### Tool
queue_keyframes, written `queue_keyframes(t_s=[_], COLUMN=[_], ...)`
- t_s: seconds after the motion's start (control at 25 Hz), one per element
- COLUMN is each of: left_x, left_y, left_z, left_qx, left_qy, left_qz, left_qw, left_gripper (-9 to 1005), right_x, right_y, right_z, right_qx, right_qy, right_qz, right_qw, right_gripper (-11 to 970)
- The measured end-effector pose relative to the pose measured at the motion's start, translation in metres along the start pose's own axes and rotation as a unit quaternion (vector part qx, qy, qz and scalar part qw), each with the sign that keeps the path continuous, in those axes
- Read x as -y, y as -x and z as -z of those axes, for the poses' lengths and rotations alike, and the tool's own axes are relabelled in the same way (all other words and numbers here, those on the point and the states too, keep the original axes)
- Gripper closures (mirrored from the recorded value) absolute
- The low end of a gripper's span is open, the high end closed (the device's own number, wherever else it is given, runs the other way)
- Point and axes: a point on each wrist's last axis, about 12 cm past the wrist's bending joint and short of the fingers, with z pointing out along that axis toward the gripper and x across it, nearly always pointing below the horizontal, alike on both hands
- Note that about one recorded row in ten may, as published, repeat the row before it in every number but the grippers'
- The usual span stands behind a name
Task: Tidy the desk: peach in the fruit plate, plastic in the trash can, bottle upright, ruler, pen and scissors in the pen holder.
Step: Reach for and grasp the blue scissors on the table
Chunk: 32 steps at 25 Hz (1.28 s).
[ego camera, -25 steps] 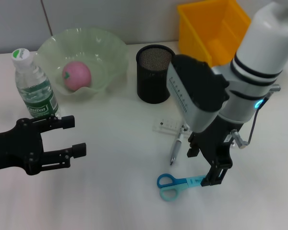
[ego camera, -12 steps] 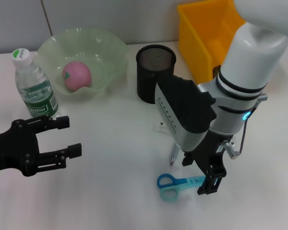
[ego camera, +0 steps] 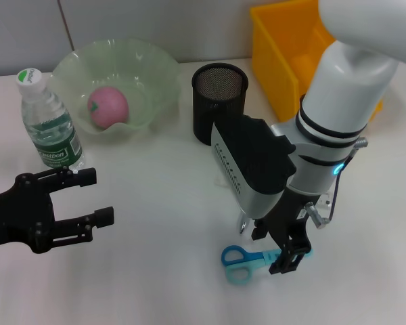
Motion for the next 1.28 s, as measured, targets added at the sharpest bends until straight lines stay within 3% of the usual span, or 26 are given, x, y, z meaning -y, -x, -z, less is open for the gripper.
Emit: queue_keyframes(t_s=[0.16, 0.32, 1.28], left_x=[0.000, 0.001, 0.002], left_y=[-0.001, -0.002, -0.002], left_z=[0.001, 0.002, 0.004], left_qx=[-0.001, 0.000, -0.002], left_qy=[0.001, 0.003, 0.001], left_qz=[0.001, 0.002, 0.002], left_qw=[1.000, 1.000, 1.000], left_gripper=[196, 196, 197], right_x=[0.000, 0.000, 0.000], right_y=[-0.001, 0.001, 0.001], right_z=[-0.005, -0.010, -0.018], right_qx=[-0.002, -0.002, -0.005], right_qy=[0.002, 0.002, -0.004], right_qz=[-0.001, -0.001, -0.014], right_qw=[1.000, 1.000, 1.000], right_gripper=[339, 491, 514])
